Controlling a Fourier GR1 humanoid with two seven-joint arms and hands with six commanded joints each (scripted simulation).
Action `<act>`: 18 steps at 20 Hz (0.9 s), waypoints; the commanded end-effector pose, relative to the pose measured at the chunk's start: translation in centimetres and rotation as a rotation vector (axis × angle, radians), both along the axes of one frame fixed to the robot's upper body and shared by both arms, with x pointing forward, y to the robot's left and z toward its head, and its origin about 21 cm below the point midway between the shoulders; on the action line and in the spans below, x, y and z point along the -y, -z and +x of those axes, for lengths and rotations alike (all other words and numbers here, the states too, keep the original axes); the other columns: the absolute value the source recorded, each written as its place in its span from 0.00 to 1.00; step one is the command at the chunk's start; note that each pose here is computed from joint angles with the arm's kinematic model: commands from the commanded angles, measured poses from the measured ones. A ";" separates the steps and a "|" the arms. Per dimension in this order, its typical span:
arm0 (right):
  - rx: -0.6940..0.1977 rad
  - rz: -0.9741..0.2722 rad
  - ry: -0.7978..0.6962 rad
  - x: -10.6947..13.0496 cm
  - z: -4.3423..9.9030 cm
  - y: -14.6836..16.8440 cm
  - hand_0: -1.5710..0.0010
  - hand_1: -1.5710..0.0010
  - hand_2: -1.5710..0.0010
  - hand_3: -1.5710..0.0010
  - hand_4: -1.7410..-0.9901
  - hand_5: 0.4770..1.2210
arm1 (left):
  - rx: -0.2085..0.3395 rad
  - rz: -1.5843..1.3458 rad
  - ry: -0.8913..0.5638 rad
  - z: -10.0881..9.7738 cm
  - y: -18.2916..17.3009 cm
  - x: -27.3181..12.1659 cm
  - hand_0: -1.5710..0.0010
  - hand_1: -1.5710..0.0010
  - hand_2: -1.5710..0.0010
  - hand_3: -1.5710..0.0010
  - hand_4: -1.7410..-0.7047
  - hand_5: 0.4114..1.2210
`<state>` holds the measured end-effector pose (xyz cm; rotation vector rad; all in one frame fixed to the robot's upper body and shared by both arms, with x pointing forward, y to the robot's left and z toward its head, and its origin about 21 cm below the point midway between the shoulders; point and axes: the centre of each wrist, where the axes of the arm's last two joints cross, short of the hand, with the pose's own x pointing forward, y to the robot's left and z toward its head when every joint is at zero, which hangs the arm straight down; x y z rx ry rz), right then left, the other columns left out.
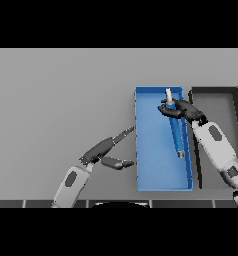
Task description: Pick up the blue pipe and place it into the blue bin.
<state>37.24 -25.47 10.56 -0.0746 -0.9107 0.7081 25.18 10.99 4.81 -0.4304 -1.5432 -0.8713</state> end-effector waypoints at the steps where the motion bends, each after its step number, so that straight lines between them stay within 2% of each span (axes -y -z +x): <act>1: -0.003 -0.012 -0.009 0.0 -0.2 0.1 0.90 0.91 0.91 0.95 0.88 0.61 | 0.000 0.000 0.006 -0.1 0.0 0.4 1.00 1.00 1.00 1.00 0.83 0.02; 6: -0.005 -0.095 -0.048 -0.2 -0.5 0.5 0.97 0.97 0.97 0.98 0.92 0.42 | 0.005 -0.001 0.007 -0.2 0.1 -0.1 1.00 1.00 1.00 1.00 0.83 0.02; 10: 0.010 -0.106 -0.048 -0.1 -0.7 0.8 0.99 0.99 0.99 0.99 0.94 0.29 | 0.008 -0.003 0.003 -0.1 -0.1 -0.3 1.00 1.00 1.00 1.00 0.82 0.02; 13: 0.009 -0.108 -0.060 -0.6 -0.2 0.2 0.99 0.99 0.99 1.00 0.96 0.25 | 0.003 0.001 0.005 -0.4 0.1 -0.2 1.00 1.00 1.00 1.00 0.82 0.02; 15: 0.003 -0.106 -0.055 0.0 0.0 0.4 1.00 1.00 1.00 1.00 0.96 0.25 | 0.008 0.004 -0.008 -0.2 0.0 -0.4 1.00 1.00 1.00 1.00 0.83 0.02; 18: 0.016 -0.111 -0.072 -0.2 -0.2 0.5 1.00 1.00 1.00 1.00 0.96 0.23 | 0.015 -0.009 0.005 -0.6 -0.2 -0.6 1.00 1.00 1.00 1.00 0.83 0.02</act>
